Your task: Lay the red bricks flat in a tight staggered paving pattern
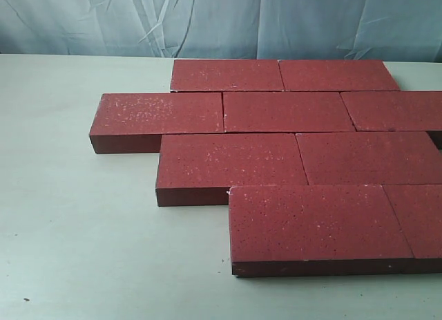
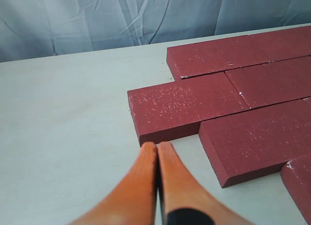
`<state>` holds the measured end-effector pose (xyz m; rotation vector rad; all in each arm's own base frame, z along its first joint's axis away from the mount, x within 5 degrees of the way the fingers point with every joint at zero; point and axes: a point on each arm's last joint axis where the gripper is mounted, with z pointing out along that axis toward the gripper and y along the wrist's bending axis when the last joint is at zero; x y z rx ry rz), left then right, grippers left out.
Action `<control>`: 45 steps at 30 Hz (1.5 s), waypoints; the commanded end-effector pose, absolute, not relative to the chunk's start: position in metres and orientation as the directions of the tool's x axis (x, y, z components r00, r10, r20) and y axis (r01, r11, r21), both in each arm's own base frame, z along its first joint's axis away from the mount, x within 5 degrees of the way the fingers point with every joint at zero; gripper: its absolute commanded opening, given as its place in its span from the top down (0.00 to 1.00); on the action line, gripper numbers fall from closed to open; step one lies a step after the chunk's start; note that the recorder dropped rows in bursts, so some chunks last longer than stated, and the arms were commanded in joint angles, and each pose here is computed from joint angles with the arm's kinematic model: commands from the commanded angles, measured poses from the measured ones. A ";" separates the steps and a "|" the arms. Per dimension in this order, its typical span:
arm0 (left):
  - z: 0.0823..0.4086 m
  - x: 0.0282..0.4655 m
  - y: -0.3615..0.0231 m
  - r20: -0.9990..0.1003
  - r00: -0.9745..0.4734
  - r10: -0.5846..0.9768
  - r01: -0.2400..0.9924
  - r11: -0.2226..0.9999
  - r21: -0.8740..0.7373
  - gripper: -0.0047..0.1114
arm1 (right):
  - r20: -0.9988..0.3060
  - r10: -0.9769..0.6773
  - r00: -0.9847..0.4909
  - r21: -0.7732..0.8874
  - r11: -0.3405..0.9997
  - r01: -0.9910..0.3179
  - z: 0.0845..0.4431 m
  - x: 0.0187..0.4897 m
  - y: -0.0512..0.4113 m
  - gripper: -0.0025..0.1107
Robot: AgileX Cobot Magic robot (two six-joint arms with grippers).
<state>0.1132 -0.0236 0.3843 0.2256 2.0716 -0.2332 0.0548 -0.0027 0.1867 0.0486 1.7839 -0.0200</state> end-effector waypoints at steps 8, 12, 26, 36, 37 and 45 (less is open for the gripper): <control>0.385 0.112 -0.024 -0.879 -0.473 0.064 0.262 0.963 -0.071 0.96 | -0.980 0.043 -0.193 0.035 0.998 0.045 0.188 0.055 -0.002 0.98; 0.385 0.112 -0.024 -0.879 -0.473 0.064 0.262 0.963 -0.071 0.96 | -0.981 0.043 -0.189 0.035 0.998 0.045 0.188 0.055 -0.002 0.98; 0.385 0.112 -0.024 -0.879 -0.473 0.064 0.262 0.963 -0.071 0.96 | -0.982 0.044 -0.184 0.036 0.998 0.045 0.188 0.055 -0.002 0.98; 0.387 0.108 -0.024 -0.886 -0.459 0.064 0.263 0.963 -0.066 0.96 | -0.982 0.044 -0.184 0.036 0.998 0.045 0.188 0.055 -0.002 0.98; 0.388 0.105 -0.024 -0.892 -0.448 0.064 0.263 0.963 -0.063 0.96 | -0.982 0.044 -0.184 0.036 0.998 0.045 0.188 0.055 -0.002 0.98; 0.403 0.045 -0.017 -0.960 -0.245 0.134 0.223 0.972 0.078 0.96 | -0.980 0.044 -0.192 0.036 0.998 0.045 0.188 0.055 -0.002 0.98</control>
